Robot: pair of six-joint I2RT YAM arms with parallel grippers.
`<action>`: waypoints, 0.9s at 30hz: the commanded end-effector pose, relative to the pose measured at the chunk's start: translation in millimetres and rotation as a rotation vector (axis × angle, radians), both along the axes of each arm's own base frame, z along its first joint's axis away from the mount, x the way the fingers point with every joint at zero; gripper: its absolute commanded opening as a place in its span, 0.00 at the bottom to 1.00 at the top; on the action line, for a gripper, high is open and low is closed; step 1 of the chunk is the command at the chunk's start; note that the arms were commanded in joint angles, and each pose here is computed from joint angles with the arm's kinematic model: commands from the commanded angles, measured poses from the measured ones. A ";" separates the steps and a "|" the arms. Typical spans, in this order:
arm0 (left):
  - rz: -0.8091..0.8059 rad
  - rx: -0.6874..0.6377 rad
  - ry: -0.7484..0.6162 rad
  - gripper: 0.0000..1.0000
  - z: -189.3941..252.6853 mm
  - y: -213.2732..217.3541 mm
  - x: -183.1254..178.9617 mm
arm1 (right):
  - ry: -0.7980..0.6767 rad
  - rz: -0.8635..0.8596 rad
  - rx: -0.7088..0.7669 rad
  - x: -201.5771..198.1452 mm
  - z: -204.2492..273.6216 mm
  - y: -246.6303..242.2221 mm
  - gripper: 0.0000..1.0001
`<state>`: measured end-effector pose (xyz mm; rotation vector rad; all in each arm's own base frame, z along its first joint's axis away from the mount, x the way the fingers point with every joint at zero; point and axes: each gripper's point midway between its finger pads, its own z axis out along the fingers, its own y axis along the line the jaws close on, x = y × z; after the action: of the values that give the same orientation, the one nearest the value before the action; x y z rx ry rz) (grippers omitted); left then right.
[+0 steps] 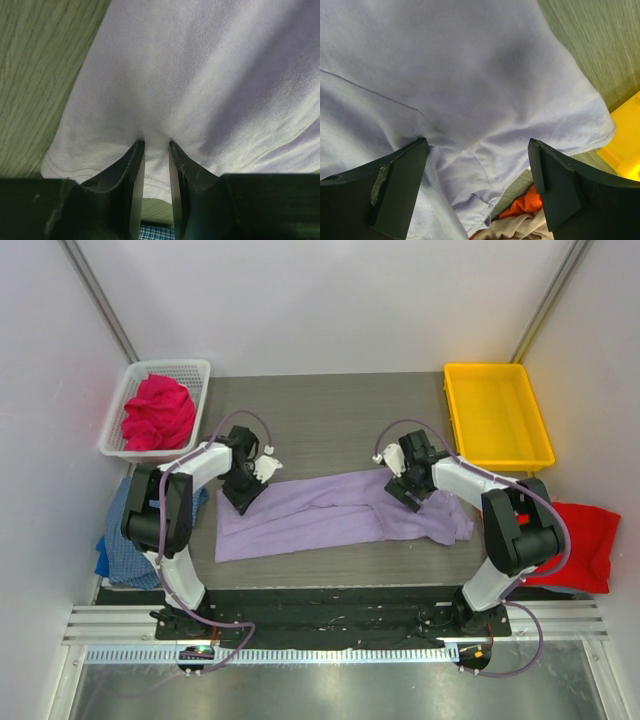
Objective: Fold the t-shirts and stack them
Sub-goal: Rotate the tshirt 90 degrees
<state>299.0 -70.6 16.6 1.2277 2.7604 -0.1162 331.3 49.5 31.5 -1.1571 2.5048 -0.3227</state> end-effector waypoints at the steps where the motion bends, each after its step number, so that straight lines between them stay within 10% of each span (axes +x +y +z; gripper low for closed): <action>1: -0.027 0.051 -0.004 0.30 -8.0 8.1 2.4 | -0.034 0.004 -0.024 17.4 -12.3 1.1 0.91; 27: -0.290 0.242 0.112 0.31 -14.7 -20.2 -69.9 | -0.321 -0.098 -0.054 217.0 -30.5 29.9 0.91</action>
<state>258.4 -94.7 13.9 1.6102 2.6318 0.1525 539.2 89.9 48.3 -0.9497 2.2110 -0.5616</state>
